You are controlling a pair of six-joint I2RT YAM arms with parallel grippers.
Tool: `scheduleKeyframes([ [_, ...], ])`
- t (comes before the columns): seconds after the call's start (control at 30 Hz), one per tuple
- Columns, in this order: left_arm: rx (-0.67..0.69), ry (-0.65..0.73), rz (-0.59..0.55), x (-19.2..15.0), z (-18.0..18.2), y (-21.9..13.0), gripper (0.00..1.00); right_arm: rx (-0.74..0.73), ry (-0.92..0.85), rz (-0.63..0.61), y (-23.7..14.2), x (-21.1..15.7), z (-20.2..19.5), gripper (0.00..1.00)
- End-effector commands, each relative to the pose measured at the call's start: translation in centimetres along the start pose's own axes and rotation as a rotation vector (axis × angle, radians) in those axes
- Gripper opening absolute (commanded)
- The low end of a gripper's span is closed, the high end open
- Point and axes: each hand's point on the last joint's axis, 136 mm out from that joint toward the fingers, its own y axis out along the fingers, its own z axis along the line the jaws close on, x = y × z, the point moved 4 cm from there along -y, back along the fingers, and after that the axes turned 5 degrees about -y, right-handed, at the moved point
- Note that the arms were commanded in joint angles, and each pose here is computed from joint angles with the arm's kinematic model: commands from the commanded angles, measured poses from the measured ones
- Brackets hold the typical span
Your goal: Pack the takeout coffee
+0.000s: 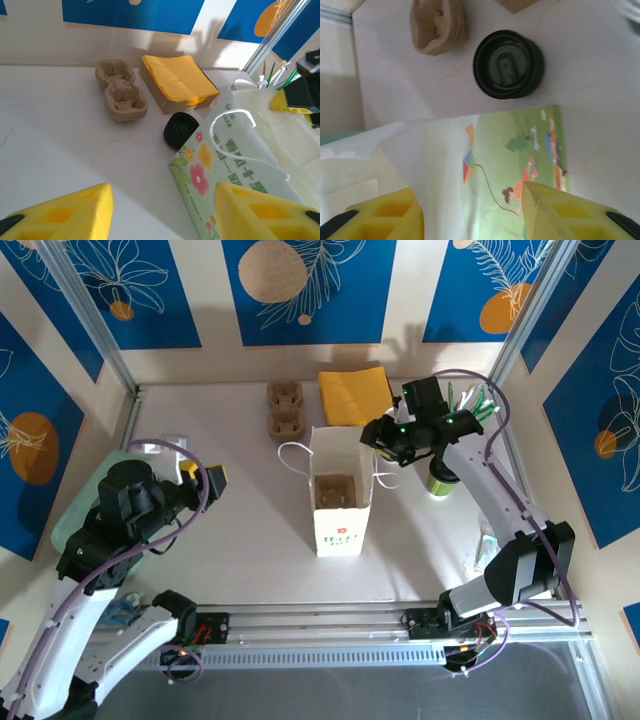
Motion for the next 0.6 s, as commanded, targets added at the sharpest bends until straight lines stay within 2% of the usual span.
scheduleKeyframes([
  [0.0,0.023,0.037,-0.036,0.5,0.2,1.1,0.56,-0.109,-0.063,-0.093,-4.3,0.2,-0.8,0.50],
  [0.17,0.077,0.055,-0.049,0.6,1.0,2.7,0.66,-0.276,-0.104,-0.144,-7.0,0.1,-3.2,0.59],
  [0.27,0.101,0.073,-0.062,0.5,1.5,3.4,0.72,-0.332,-0.097,-0.149,-8.2,-0.1,-4.6,0.62],
  [0.57,0.148,0.087,-0.046,-0.4,2.4,4.5,0.77,-0.452,-0.096,-0.153,-9.5,-0.1,-8.5,0.71],
])
